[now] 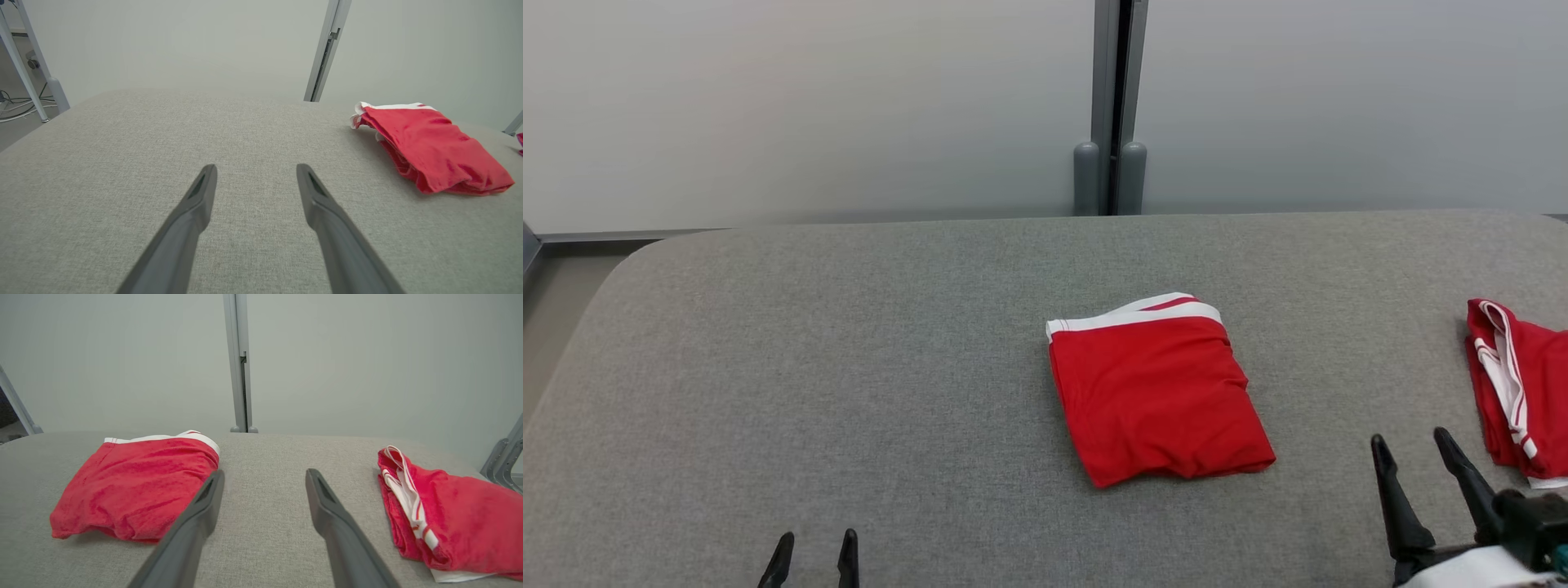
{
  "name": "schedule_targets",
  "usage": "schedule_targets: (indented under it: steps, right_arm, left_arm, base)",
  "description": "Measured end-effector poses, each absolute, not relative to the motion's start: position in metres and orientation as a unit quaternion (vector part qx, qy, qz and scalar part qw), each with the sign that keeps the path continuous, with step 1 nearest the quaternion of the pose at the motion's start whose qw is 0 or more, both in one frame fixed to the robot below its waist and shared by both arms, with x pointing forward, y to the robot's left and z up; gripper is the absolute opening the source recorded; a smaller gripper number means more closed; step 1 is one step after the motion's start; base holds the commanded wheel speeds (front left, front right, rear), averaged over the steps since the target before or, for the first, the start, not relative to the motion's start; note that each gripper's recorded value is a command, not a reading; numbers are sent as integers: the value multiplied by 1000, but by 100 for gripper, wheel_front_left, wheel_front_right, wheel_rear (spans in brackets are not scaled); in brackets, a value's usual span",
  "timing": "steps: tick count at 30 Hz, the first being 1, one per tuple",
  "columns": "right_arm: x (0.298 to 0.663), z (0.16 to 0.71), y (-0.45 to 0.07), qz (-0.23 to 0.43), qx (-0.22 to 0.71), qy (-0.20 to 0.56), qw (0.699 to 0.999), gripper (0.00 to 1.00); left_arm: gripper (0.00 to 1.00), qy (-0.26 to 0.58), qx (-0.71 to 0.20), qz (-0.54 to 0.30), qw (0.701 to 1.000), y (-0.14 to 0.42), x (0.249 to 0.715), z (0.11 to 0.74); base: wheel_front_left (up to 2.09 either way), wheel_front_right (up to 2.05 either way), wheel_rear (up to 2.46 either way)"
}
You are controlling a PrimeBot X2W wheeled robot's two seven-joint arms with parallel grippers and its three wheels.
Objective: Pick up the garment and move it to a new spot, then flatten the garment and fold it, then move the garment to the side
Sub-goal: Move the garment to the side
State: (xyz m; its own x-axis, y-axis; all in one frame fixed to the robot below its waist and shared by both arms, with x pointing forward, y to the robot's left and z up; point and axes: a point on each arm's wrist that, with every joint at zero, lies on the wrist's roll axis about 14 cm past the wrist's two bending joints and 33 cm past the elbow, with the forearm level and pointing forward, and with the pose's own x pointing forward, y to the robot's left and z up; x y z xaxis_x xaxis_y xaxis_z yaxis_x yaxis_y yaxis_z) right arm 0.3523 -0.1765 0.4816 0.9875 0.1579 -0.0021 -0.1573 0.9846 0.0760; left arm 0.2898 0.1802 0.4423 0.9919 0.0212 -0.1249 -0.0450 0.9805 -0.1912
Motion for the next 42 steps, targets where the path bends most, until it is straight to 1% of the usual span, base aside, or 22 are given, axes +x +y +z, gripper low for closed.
schedule_targets:
  steps: [2,5,8,10,12,15,18,19,20,24,25,26,30,33,36,39,42]
  right_arm:
    - [362,481,-168,99,53,9,994,100]
    - [379,472,-148,136,81,57,986,100]
    - [405,473,-134,167,96,100,976,100]
    - [419,468,-124,180,117,133,968,100]
    - [427,456,-113,198,116,173,958,100]
    - [442,442,-105,208,113,209,949,100]
    - [449,422,-95,214,123,249,937,100]
    - [451,407,-87,220,122,276,928,100]
    - [451,407,-87,220,122,276,928,100]
    - [451,393,-59,236,170,306,907,100]
    - [453,393,-55,236,187,307,903,60]
    - [455,394,-53,236,199,306,900,0]
    - [457,401,-61,226,228,292,901,0]
    - [460,412,-83,213,224,273,911,0]
    - [464,428,-127,186,203,251,928,0]
    - [470,449,-185,146,169,232,947,0]
    - [468,462,-244,99,134,236,957,0]
  left_arm:
    - [100,62,-98,14,993,178,292,442]
    - [100,65,-99,12,993,176,294,441]
    - [100,69,-100,8,993,172,301,440]
    - [100,70,-101,5,992,169,307,439]
    - [100,74,-103,5,992,168,310,437]
    - [100,78,-106,7,991,167,315,435]
    - [100,77,-109,15,991,168,321,436]
    - [100,82,-108,20,991,170,321,433]
    - [100,82,-108,20,991,170,321,433]
    - [100,90,-107,34,990,176,322,428]
    - [100,93,-107,37,989,177,322,427]
    - [100,95,-107,39,989,177,322,425]
    - [100,99,-107,28,989,171,327,423]
    - [100,100,-108,7,989,159,335,422]
    - [100,102,-108,-26,988,141,343,421]
    - [100,99,-109,-70,987,116,358,422]
    - [100,88,-108,-110,984,92,376,427]
  base:
    - [0,0,0]
    - [0,0,0]
    - [0,0,0]
    - [0,0,0]
    - [0,0,0]
    - [0,0,0]
    - [0,0,0]
    - [0,0,0]
    - [0,0,0]
    - [0,0,0]
    - [0,0,0]
    - [0,0,0]
    - [0,0,0]
    - [0,0,0]
    - [0,0,0]
    - [0,0,0]
    - [0,0,0]
